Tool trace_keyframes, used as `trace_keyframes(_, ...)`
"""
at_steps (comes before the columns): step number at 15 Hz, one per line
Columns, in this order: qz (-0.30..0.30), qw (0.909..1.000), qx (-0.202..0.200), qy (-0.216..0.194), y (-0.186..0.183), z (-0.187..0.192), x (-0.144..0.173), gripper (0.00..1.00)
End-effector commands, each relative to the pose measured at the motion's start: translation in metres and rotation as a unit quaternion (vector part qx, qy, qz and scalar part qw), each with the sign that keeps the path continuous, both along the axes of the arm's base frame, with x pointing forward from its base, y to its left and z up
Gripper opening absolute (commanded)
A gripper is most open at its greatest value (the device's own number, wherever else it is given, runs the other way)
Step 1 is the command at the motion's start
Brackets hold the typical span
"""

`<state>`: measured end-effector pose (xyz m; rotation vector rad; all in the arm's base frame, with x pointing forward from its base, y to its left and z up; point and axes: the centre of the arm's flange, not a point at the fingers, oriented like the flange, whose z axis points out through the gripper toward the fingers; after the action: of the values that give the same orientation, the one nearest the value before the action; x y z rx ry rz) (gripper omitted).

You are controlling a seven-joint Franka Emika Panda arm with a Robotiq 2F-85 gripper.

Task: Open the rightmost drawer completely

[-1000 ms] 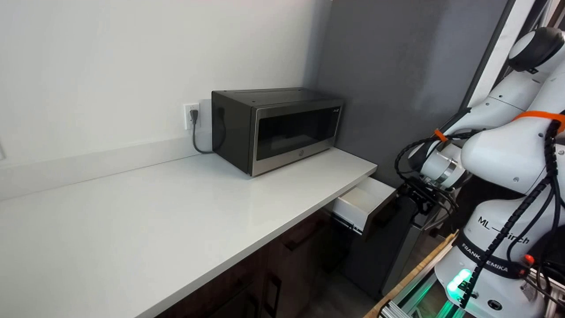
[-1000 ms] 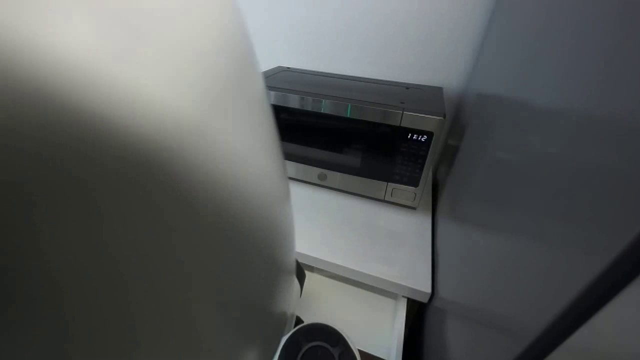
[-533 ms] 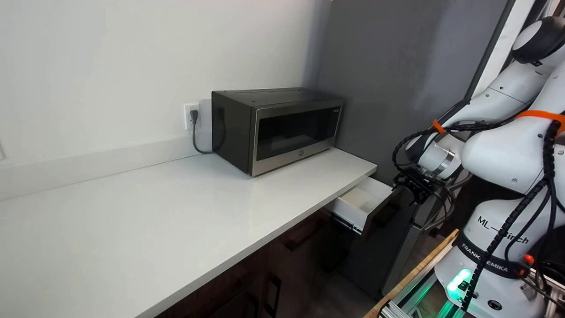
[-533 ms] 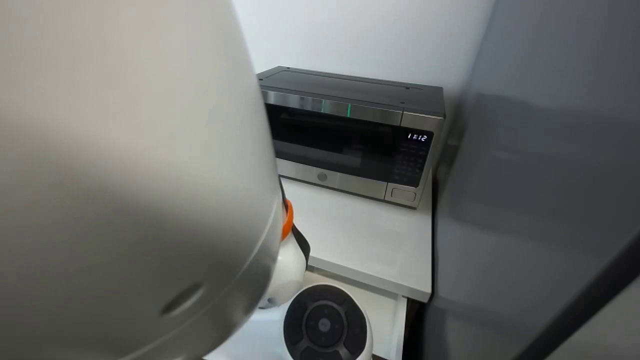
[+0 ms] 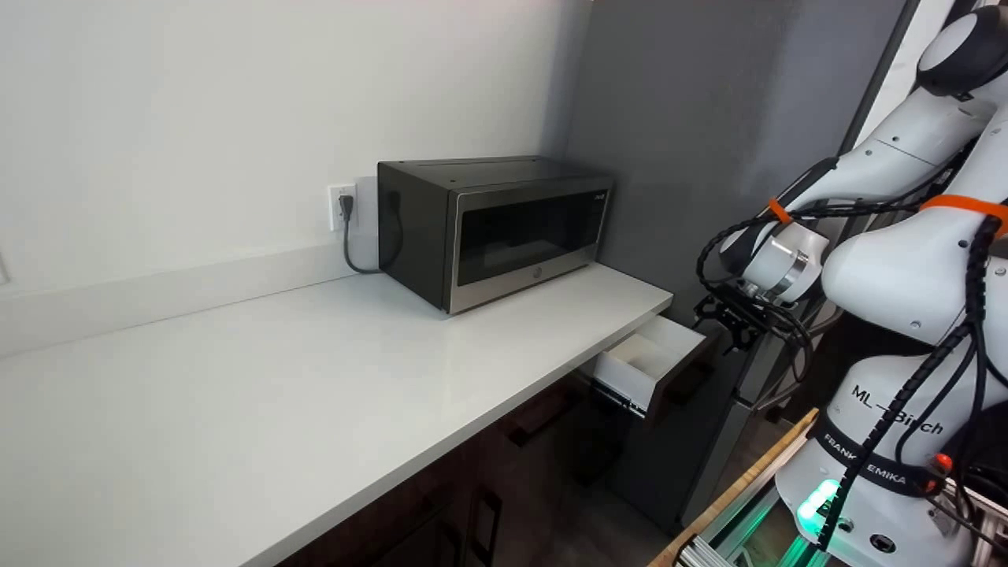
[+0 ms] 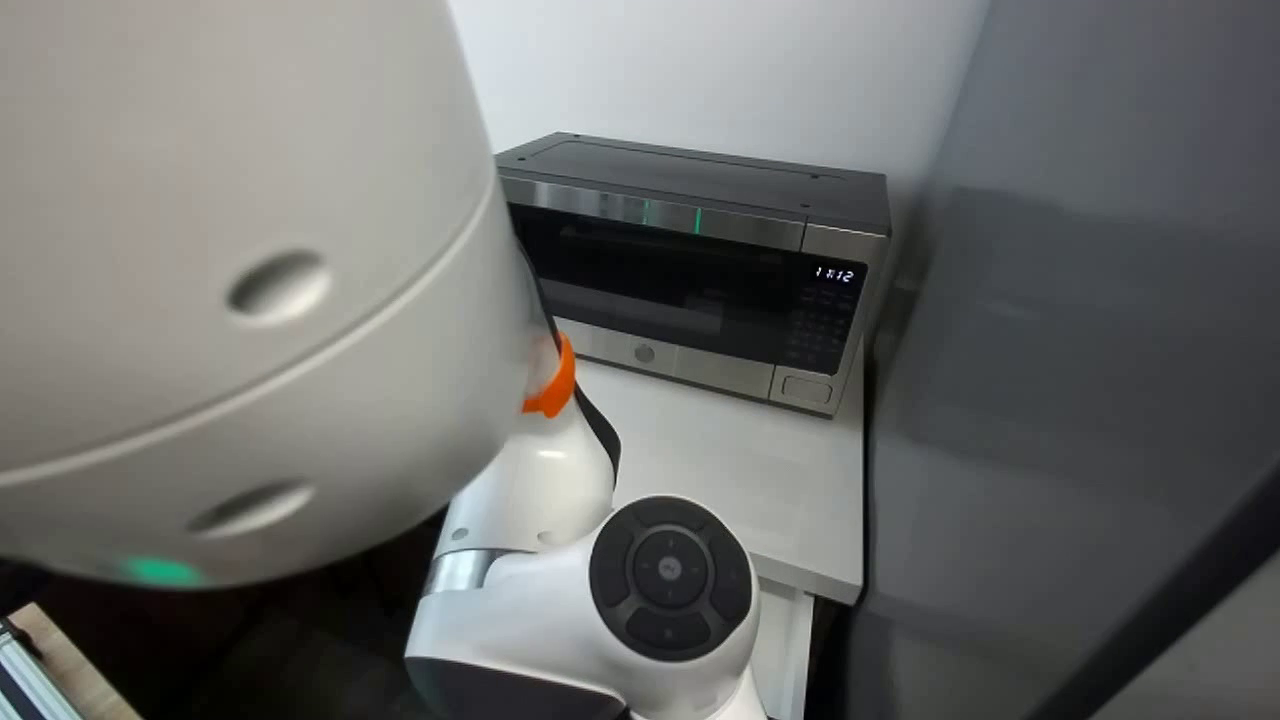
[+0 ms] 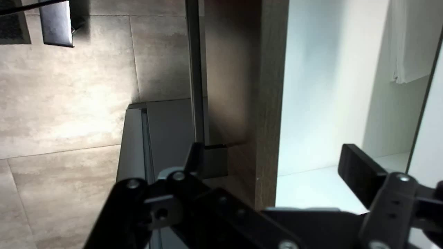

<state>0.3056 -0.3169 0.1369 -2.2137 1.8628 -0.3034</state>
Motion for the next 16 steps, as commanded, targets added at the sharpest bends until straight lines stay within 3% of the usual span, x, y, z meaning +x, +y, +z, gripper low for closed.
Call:
trace_keyframes(1,0.053,0.9980,-0.010,0.031,0.010,0.029,-0.005,1.00)
trace_keyframes(4,0.116,0.9918,-0.024,0.050,0.020,0.041,0.000,1.00)
trace_keyframes(7,0.197,0.9778,-0.033,0.063,0.037,0.054,0.004,1.00)
trace_keyframes(16,0.384,0.9173,-0.069,0.078,0.077,0.082,0.017,1.00)
